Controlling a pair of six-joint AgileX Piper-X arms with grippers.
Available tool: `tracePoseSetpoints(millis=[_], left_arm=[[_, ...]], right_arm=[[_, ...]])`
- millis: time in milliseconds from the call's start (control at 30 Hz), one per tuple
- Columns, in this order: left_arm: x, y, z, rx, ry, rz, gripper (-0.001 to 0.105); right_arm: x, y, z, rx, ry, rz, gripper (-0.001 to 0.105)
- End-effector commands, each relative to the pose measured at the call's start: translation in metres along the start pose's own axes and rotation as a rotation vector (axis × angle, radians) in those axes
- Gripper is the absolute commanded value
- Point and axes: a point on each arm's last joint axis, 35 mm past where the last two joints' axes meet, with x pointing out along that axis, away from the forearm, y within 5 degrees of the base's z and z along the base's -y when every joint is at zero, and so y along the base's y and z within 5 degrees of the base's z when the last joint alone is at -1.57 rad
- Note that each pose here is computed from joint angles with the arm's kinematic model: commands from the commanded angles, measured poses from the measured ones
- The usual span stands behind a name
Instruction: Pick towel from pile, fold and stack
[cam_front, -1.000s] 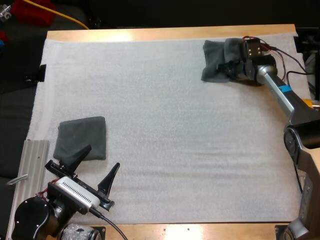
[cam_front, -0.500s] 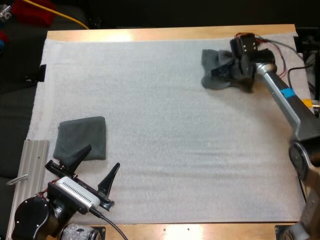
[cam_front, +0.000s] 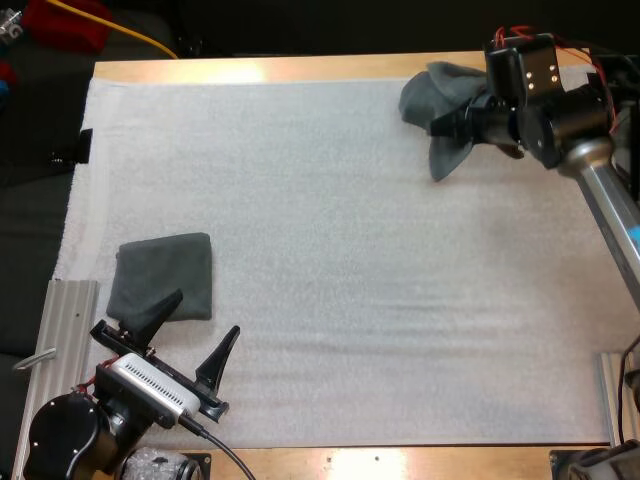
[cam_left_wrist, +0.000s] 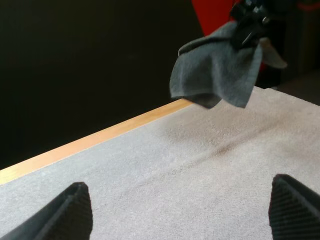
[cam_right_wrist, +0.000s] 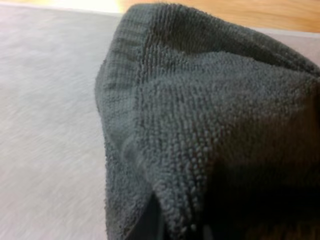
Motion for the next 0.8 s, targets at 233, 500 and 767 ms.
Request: tracePoseSetpoints(millis=[233, 500, 767], left_arm=[[-0.001, -0.001, 0.003, -0.011, -0.013, -0.012, 0.07], [-0.001, -0.001, 0.003, -0.011, -0.013, -0.012, 0.07], [-0.001, -0.001, -0.002, -0.027, 0.025, -0.009, 0.07]], right_arm=[[-0.071, 0.048, -0.006, -0.116, -0.008, 0.116, 0.0], [-0.084, 0.09, -0.021, -0.273, 0.07, 0.22, 0.0], [-0.072, 0.129, -0.04, -0.567, 0.092, 0.306, 0.0]])
